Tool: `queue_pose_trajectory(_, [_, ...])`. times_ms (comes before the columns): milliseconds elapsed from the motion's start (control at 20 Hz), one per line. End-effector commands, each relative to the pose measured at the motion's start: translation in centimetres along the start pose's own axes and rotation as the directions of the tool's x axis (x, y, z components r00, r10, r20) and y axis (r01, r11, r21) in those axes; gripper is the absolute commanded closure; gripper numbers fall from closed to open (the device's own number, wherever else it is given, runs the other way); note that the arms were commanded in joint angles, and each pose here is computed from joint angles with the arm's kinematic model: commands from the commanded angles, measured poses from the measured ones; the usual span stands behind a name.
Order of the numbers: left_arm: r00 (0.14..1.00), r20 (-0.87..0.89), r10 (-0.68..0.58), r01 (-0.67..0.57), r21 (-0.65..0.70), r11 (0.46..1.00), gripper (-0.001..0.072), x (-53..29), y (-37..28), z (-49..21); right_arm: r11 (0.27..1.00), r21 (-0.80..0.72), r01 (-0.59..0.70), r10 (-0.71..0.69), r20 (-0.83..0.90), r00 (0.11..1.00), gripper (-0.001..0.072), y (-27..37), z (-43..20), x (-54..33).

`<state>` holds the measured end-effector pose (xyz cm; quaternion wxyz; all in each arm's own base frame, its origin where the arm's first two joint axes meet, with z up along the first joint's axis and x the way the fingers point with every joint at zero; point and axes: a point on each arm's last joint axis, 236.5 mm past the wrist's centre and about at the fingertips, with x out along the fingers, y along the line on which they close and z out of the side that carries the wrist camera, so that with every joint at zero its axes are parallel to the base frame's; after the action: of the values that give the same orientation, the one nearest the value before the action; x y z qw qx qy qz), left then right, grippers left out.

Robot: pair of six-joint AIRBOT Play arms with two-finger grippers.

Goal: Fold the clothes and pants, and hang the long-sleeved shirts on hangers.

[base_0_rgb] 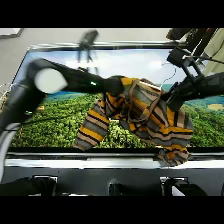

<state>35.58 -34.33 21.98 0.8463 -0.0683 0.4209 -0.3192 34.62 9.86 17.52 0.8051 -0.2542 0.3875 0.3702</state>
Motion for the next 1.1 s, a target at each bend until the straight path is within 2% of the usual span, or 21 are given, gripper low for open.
queue_pose_trajectory(0, [0.994,-0.078,0.076,-0.056,0.229,0.972,0.0012,-3.7,3.7,-1.4,0.982,-0.190,-0.016,0.017,0.004,1.000,0.0689,0.3,0.1,0.1])
queue_pose_trajectory(150, [0.975,-0.199,0.101,-0.008,0.421,0.907,0.0012,-3.4,4.3,-4.2,0.924,-0.375,-0.079,0.086,0.001,0.996,0.0689,1.6,0.1,0.5])
queue_pose_trajectory(350, [0.964,-0.245,0.107,0.059,0.584,0.810,0.0012,-2.2,4.9,-5.7,0.900,-0.419,-0.116,0.131,0.007,0.991,0.0689,2.6,0.2,0.6])
queue_pose_trajectory(550, [0.963,-0.269,-0.013,0.183,0.617,0.766,0.0013,-0.7,3.2,-6.6,0.900,-0.419,-0.121,0.142,0.020,0.990,0.0688,2.8,0.5,0.5])
queue_pose_trajectory(700, [0.956,-0.293,-0.019,0.211,0.642,0.737,0.0014,0.7,3.6,-7.5,0.898,-0.420,-0.133,0.167,0.046,0.985,0.0688,3.4,1.1,0.4])
queue_pose_trajectory(950, [0.952,-0.304,-0.017,0.217,0.640,0.737,0.0015,3.3,4.4,-7.7,0.884,-0.439,-0.157,0.200,0.052,0.978,0.0688,4.2,1.3,0.3])
queue_pose_trajectory(1000, [0.956,-0.294,-0.017,0.211,0.643,0.736,0.0025,3.6,4.4,-7.5,0.883,-0.440,-0.162,0.204,0.050,0.978,0.0688,4.3,1.2,0.3])
queue_pose_trajectory(1050, [0.957,-0.289,-0.017,0.207,0.644,0.736,0.0188,3.8,4.5,-7.3,0.883,-0.440,-0.167,0.208,0.046,0.977,0.0688,4.4,1.1,0.2])
